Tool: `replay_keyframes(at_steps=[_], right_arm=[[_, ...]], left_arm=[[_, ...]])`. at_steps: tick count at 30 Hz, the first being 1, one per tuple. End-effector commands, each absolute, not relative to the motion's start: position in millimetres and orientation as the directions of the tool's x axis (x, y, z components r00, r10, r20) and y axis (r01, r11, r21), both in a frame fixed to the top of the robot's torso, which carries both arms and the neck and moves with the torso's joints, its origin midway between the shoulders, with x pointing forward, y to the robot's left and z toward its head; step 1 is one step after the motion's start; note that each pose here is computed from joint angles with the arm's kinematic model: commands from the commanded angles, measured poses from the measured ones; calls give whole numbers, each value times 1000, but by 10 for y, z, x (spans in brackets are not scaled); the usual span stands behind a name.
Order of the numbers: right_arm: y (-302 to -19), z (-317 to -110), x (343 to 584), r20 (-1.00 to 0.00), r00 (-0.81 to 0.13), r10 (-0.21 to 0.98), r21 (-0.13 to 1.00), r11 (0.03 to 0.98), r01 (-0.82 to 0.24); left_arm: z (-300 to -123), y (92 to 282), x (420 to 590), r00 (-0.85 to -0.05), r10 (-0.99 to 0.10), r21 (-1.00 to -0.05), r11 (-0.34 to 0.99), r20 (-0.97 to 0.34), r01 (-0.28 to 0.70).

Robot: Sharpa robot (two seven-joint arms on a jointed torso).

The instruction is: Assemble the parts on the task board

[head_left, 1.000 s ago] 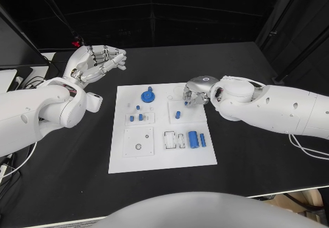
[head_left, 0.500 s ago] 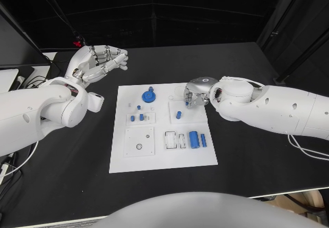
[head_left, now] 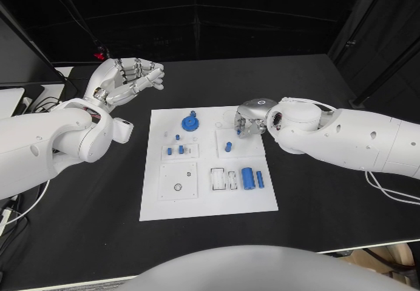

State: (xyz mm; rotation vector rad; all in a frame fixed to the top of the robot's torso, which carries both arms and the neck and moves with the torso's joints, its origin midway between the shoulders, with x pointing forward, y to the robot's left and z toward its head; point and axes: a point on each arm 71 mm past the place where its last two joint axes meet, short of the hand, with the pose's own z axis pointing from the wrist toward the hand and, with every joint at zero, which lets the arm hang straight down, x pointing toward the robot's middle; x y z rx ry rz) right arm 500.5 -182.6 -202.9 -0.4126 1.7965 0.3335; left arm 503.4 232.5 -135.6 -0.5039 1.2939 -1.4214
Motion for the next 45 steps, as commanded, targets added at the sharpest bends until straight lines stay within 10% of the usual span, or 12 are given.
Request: replay_keyframes(at_steps=[1,45], right_arm=[[-1831,-2054,5004,-960,-249,-125,-4,899,-437],[-1762,-2037,4956,-973,-194,-128,-30,896,-442]], left_arm=[[-1345,2315,5032,-324,-885,-887,179,-334,426],[-1348,2322,5034,-324,-885,-888,180,-334,422]])
